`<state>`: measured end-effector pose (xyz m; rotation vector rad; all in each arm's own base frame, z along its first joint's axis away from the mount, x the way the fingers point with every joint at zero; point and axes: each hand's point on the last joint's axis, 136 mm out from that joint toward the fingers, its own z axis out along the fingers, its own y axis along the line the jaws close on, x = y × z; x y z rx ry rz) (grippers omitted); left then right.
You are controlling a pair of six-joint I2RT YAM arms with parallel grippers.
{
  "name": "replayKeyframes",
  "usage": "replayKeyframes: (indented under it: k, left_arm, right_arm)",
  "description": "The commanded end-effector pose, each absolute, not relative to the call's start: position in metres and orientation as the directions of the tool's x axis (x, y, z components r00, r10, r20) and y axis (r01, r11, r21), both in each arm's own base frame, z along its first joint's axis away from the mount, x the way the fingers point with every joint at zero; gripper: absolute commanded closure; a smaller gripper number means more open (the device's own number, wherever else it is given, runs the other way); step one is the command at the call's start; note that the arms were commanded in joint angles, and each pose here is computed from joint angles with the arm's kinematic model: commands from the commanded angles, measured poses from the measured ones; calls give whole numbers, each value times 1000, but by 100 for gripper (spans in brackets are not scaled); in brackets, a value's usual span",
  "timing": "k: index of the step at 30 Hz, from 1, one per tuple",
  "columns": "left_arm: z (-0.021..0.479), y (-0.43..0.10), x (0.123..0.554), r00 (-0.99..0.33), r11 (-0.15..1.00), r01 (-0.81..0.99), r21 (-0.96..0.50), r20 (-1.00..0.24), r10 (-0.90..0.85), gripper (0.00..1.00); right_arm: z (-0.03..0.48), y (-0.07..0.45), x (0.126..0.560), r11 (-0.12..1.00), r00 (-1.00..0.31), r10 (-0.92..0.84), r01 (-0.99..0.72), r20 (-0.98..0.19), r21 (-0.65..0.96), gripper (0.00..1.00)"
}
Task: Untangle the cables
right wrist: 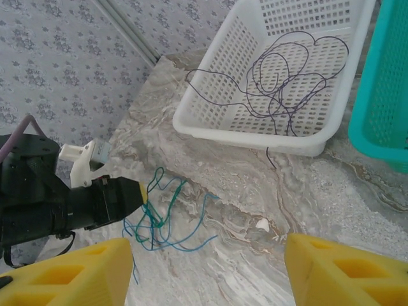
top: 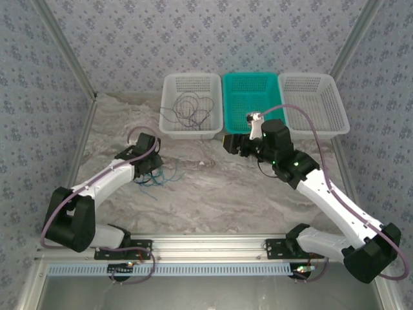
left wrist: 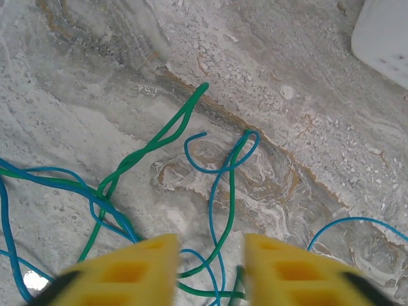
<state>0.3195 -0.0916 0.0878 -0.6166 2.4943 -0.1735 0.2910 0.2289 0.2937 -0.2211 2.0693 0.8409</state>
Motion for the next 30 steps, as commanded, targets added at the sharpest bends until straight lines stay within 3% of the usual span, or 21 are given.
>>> replayKeyframes:
  k: [1,7,14,22,28,30]
  left_arm:
    - [110,-102,327,-745,894,-328,-304,-499,-443,100]
    - [156,-129,309,-777,879,-164,-447,-490,-394,100]
    - [210,-136,283,-767,863,-96,-496,-516,-382,100]
    - [237,-146,278,-743,806,-68,-588,-509,-434,100]
    - [244,-146,278,-734,800,-68,-596,-514,-444,100]
    - [243,-146,279,-735,799,-67,-597,-512,-445,100]
  right_arm:
    - [299,241,298,746,-576,141,-473,-805,469,34]
    - [291,291,296,662,-558,35,-609,-829,437,32]
    - [273,360,288,508,-483,-17,-758,-875,409,28]
    - [257,426,275,289,-441,-1,-859,-898,422,42]
    - [225,456,259,210,-484,-60,-861,-873,463,46]
    - [217,464,259,207,-493,-66,-857,-867,472,54]
